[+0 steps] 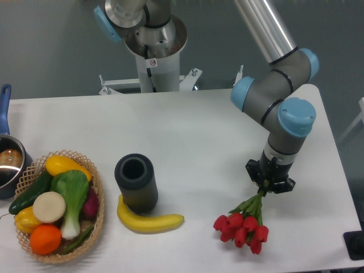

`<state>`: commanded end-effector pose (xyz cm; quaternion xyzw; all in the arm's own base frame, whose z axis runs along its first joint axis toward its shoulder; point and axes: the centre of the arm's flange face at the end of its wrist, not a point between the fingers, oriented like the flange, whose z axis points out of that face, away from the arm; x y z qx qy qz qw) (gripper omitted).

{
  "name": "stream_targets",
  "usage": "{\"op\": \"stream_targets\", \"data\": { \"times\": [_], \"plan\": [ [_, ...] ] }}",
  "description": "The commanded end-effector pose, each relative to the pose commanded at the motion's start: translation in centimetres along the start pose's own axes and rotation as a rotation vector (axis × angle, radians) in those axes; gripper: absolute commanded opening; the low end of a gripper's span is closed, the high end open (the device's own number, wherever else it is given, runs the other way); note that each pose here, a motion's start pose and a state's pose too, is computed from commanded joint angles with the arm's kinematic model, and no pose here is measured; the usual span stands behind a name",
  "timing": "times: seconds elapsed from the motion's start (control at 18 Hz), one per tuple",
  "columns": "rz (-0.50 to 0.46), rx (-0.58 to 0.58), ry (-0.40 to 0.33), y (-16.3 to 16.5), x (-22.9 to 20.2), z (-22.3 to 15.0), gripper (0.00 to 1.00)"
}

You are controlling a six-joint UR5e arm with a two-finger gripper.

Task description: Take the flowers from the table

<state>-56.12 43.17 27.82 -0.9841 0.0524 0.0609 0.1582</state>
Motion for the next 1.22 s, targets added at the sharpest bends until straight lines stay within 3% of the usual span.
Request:
{"op": "stream_targets", "data": {
  "times": [0.17,0.5,1.22],
  "plan": [
    [-0.055,0.144,-0.032,-2.5,-1.7,-4.1,0.21],
    [-0.115,0.230,-0.074,-4.8,-1.9,-9.2,0.21],
    [-0.190,0.406,-0.074,-3.5,-3.9,-14.6,0.21]
  ]
}}
